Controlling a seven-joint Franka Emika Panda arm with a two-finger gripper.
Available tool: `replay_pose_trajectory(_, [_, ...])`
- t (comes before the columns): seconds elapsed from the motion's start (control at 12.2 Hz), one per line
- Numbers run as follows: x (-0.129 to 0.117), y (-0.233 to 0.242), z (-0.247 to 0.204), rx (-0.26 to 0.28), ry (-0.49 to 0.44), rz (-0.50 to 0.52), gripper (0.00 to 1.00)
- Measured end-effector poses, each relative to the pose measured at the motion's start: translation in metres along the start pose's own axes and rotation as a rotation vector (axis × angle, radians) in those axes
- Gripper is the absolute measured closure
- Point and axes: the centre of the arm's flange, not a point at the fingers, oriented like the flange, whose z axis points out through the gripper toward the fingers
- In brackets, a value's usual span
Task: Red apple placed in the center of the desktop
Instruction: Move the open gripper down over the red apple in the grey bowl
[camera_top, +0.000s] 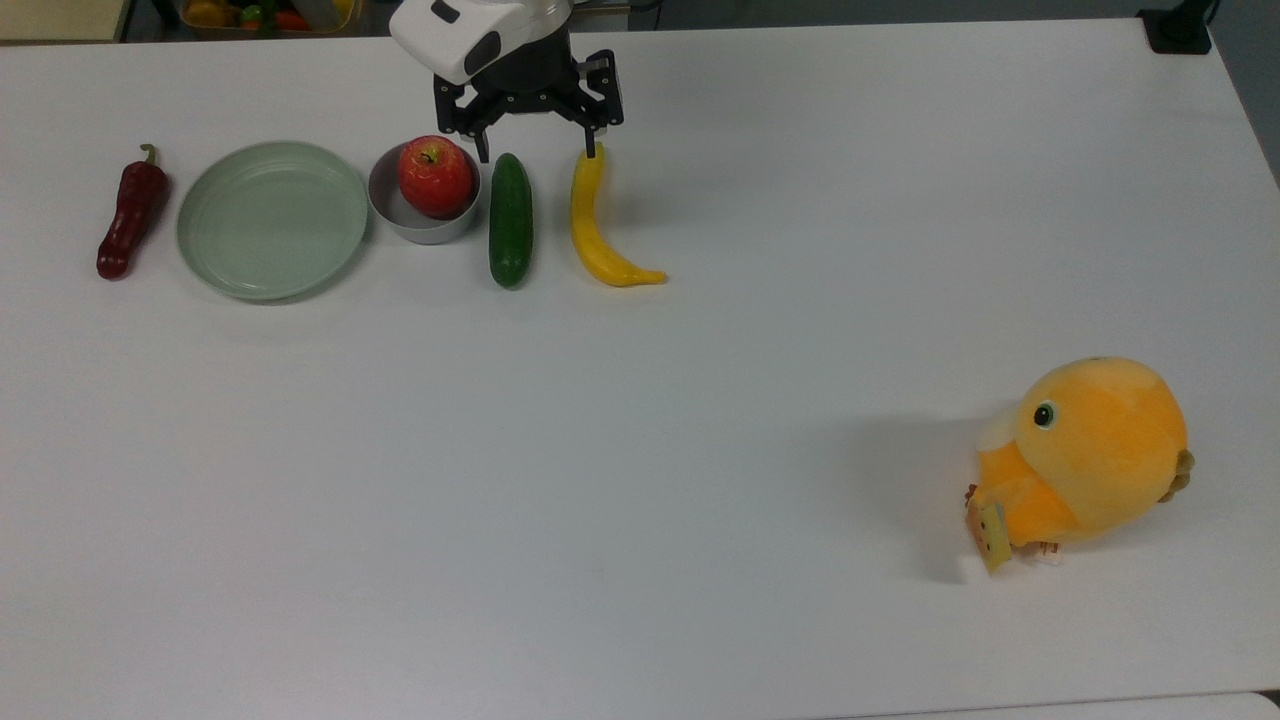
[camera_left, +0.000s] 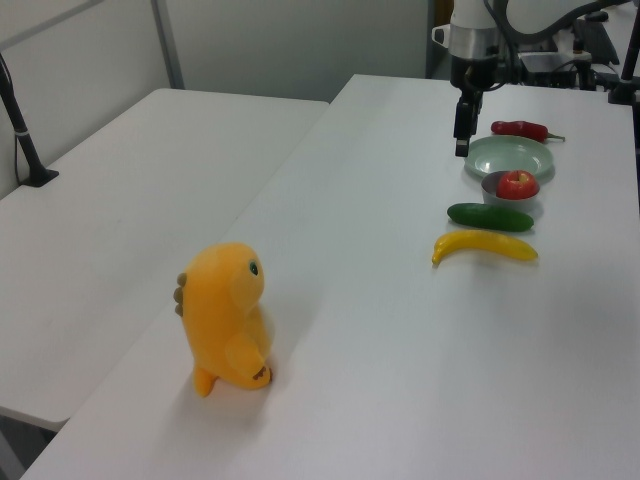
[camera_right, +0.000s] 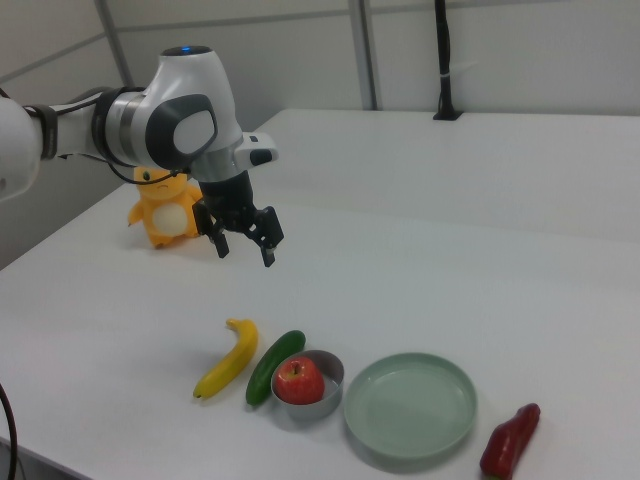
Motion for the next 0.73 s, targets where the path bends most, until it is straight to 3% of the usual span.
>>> replay_pose_trajectory(0.33, [-0.016,0.012,0.015,-0.072,-0.023,-0.018,0.00])
replay_pose_trajectory(0.73, [-0.035,0.059,0.044,-0.138,-0.080,0.003,0.00])
